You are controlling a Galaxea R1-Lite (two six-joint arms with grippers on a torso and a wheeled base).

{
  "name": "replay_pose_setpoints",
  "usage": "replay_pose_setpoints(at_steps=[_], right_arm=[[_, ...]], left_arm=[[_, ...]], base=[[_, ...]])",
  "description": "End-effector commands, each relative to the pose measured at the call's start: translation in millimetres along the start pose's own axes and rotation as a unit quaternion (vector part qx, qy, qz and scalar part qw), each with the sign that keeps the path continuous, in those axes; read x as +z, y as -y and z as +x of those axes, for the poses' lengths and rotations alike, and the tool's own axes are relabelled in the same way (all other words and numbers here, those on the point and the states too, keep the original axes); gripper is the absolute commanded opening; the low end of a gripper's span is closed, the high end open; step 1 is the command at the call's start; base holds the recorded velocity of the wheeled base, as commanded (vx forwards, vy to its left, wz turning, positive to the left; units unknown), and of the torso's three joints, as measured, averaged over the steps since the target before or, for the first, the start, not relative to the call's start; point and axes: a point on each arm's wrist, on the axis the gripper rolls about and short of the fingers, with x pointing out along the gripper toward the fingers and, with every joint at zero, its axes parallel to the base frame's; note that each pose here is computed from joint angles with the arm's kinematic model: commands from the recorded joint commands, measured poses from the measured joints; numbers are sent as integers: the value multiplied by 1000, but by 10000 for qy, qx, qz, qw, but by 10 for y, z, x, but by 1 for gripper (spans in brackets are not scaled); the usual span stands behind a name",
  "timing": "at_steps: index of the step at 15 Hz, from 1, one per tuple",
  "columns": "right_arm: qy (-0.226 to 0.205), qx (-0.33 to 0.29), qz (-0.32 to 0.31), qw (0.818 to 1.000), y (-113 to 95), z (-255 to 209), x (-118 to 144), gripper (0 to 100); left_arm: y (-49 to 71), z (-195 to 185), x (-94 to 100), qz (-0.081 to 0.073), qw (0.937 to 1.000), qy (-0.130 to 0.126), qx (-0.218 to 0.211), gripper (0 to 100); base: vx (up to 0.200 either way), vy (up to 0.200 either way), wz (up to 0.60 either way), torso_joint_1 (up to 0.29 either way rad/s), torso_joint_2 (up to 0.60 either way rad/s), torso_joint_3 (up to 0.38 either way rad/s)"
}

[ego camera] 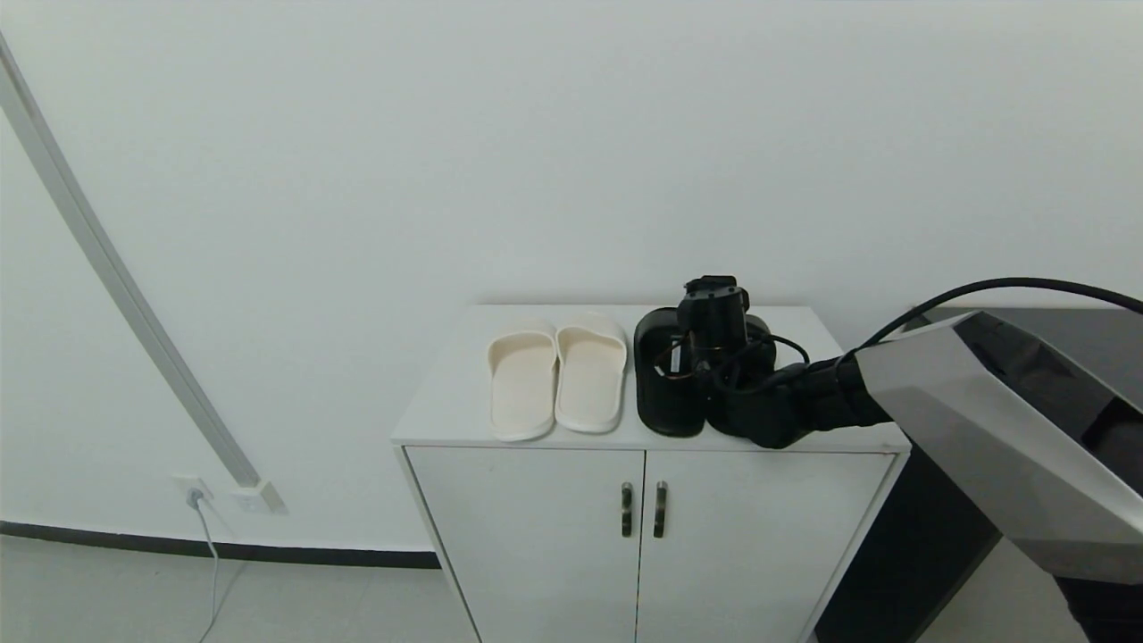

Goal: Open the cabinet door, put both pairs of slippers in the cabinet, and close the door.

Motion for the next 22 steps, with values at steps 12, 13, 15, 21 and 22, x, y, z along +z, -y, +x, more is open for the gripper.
replay_pose_setpoints(at_steps=[12,13,15,21,22], right_arm=[[-135,1967,-117,9803,637,-1770,335,0],[-134,2318,-96,9726,721,-1900,361,0],[-120,2819,-55,9593,855,-2095,428,0],[-313,3423,-447,9380,894,-2380,305,0],[-324,3427,-507,9375,907,-2392,285,0]], left_arm=[[0,1,0,7,10000,-6,5,0],[0,1,0,7,10000,-6,5,0],[0,1,0,7,10000,-6,5,0],[-1,1,0,-1,10000,-6,13,0],[-1,1,0,-1,10000,-6,13,0]], base=[[0,0,0,0,0,0],[0,0,0,0,0,0],[0,0,0,0,0,0],[0,0,0,0,0,0],[0,0,0,0,0,0]])
